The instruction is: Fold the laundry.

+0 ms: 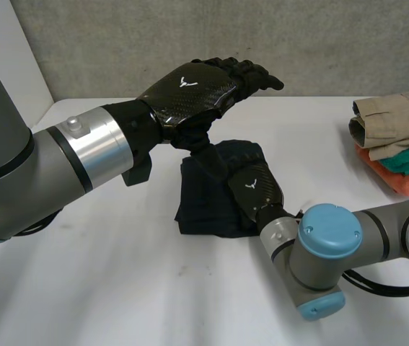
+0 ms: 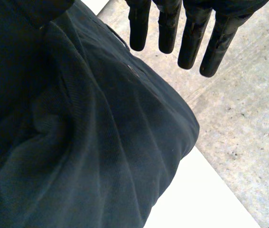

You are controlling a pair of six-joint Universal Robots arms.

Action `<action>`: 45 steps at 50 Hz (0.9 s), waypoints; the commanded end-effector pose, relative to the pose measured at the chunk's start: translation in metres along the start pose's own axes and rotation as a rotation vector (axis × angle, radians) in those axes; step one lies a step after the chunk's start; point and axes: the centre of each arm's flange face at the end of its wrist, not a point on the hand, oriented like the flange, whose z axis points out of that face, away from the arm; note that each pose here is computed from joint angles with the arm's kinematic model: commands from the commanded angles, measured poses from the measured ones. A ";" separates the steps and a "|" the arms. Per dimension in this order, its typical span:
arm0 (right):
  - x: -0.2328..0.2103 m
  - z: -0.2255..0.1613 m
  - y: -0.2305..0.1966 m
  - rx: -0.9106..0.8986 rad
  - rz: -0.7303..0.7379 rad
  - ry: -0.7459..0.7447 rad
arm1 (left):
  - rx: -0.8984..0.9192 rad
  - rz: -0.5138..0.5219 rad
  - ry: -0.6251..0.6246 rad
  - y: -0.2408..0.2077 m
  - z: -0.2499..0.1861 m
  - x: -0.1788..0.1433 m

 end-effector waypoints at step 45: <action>0.005 0.014 -0.005 -0.112 0.008 -0.066 | -0.030 -0.014 -0.011 0.013 -0.003 -0.006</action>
